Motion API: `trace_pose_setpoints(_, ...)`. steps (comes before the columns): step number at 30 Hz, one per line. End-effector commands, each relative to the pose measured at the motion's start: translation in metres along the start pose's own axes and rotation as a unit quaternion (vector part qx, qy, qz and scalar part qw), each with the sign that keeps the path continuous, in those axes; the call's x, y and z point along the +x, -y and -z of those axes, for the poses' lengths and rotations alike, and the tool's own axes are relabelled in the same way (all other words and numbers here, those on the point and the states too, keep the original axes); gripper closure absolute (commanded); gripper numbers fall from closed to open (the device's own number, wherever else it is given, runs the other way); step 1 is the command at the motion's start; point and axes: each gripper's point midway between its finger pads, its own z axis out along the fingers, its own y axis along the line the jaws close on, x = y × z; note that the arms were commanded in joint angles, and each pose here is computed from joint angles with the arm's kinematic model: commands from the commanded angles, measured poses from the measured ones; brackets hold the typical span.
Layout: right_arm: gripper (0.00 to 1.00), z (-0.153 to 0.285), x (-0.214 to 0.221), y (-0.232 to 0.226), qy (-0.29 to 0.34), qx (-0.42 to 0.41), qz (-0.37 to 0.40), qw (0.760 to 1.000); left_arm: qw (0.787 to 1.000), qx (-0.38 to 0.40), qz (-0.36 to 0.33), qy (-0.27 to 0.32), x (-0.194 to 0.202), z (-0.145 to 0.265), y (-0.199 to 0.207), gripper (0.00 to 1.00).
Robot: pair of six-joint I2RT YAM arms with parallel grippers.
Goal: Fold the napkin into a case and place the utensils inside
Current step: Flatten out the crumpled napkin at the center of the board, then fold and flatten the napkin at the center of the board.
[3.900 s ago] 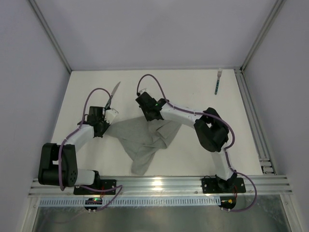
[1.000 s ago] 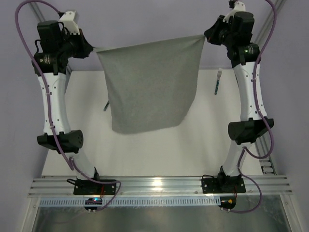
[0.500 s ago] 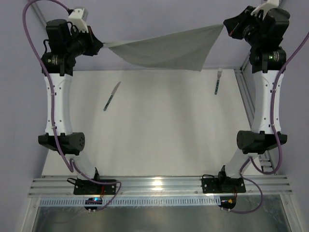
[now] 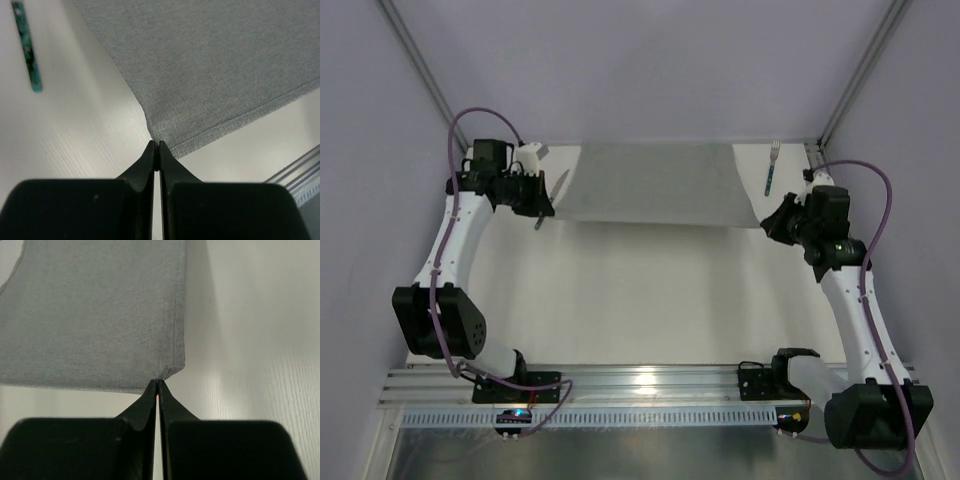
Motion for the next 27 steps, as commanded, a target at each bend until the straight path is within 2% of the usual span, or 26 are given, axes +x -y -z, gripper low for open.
trace_pose_setpoints(1, 0.97, 0.01, 0.015, 0.031, 0.033, 0.073, -0.004, 0.997, 0.998, -0.032, -0.047, -0.025, 0.038, 0.015, -0.014, 1.0)
trace_pose_setpoints(7, 0.97, 0.015, 0.085, 0.047, -0.013, 0.084, -0.046, 0.995, 0.991, -0.019, -0.062, -0.115, 0.114, 0.016, -0.011, 1.0)
trace_pose_setpoints(11, 0.97, 0.021, 0.101, 0.036, -0.023, 0.056, -0.065, 0.996, 0.983, -0.011, -0.071, -0.169, 0.154, 0.025, -0.008, 1.0)
trace_pose_setpoints(14, 0.97, 0.019, 0.101, 0.033, -0.027, 0.053, -0.056, 0.997, 0.981, -0.014, -0.069, -0.179, 0.166, 0.025, -0.009, 1.0)
trace_pose_setpoints(20, 0.97, -0.023, 0.091, 0.037, -0.061, 0.061, -0.038, 0.996, 0.989, -0.048, -0.022, -0.136, 0.133, 0.004, -0.023, 1.0)
trace_pose_setpoints(22, 0.97, -0.044, 0.071, 0.037, -0.055, 0.068, -0.034, 0.996, 0.993, -0.067, -0.01, -0.095, 0.1, -0.001, -0.031, 1.0)
trace_pose_setpoints(24, 0.97, -0.058, 0.046, 0.032, -0.039, 0.066, -0.028, 0.997, 0.995, -0.067, -0.003, -0.079, 0.075, -0.012, -0.037, 1.0)
trace_pose_setpoints(27, 0.97, -0.092, 0.042, 0.036, -0.061, 0.072, -0.034, 0.995, 0.995, -0.055, 0.016, -0.087, 0.062, -0.036, -0.047, 1.0)
